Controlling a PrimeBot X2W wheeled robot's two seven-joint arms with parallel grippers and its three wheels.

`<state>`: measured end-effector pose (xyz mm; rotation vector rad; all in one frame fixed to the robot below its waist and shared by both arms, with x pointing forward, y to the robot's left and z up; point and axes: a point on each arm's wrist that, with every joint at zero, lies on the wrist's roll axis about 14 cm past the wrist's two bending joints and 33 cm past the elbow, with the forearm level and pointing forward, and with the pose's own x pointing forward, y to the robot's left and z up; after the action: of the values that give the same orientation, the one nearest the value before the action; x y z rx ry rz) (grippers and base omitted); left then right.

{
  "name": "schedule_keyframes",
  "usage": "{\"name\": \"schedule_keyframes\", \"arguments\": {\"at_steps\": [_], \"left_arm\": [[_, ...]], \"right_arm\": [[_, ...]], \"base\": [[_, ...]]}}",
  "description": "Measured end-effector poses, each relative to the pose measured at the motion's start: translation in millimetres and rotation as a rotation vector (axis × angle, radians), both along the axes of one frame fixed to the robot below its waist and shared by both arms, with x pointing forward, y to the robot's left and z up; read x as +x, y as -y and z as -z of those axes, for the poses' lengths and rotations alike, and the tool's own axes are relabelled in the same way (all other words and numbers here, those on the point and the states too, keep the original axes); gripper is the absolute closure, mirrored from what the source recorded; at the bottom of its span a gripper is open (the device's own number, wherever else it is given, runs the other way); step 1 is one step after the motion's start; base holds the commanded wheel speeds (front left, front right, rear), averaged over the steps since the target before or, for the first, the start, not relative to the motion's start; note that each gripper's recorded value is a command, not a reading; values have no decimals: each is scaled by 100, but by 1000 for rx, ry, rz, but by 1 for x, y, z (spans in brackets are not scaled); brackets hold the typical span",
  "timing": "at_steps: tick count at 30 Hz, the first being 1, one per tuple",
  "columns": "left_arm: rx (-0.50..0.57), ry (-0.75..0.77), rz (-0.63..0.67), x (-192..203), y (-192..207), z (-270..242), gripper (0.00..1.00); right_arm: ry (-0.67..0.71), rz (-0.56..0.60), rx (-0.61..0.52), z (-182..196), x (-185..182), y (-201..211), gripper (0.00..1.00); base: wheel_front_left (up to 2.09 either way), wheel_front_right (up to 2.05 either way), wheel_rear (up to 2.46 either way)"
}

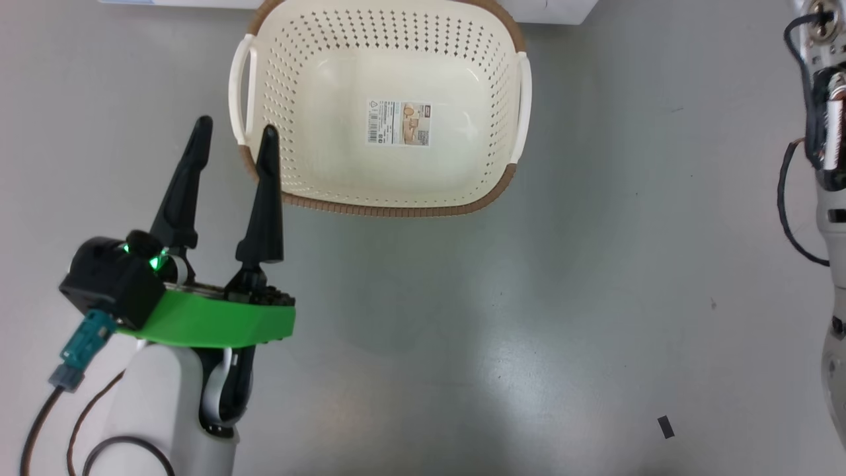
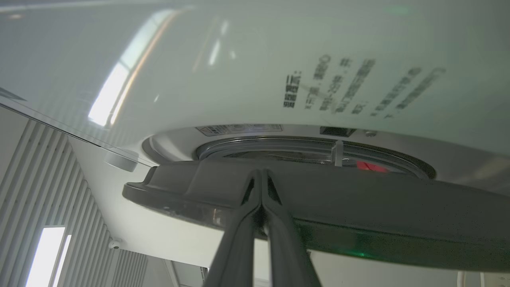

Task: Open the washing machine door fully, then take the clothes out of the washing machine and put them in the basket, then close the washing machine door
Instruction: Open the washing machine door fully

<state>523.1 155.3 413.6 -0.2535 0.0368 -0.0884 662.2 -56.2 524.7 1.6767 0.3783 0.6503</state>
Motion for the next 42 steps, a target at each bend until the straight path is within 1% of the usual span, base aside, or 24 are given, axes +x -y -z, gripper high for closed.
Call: {"name": "schedule_keyframes", "arguments": {"at_steps": [3,12,22,31,35,42], "left_arm": [[1,2,-3,2,-1,0,0],[5,-16,-10,2,-4,9,0],[9,-23,-11,2,-7,13,0],[8,-13,-20,3,-10,8,0],[6,3,-26,3,-11,0,0],[2,25,-27,3,-10,-10,0]], "right_arm": [[13,-28,-5,-2,1,-3,100],[9,-42,-33,-1,15,-5,100],[-14,-98,-108,11,20,-20,100],[-7,-160,-154,10,13,-27,100],[5,-199,-180,5,4,-34,100],[-2,-245,-213,7,-12,-43,100]], "base": [[0,0,0],[0,0,0],[0,0,0],[0,0,0],[0,0,0],[0,0,0]]}}
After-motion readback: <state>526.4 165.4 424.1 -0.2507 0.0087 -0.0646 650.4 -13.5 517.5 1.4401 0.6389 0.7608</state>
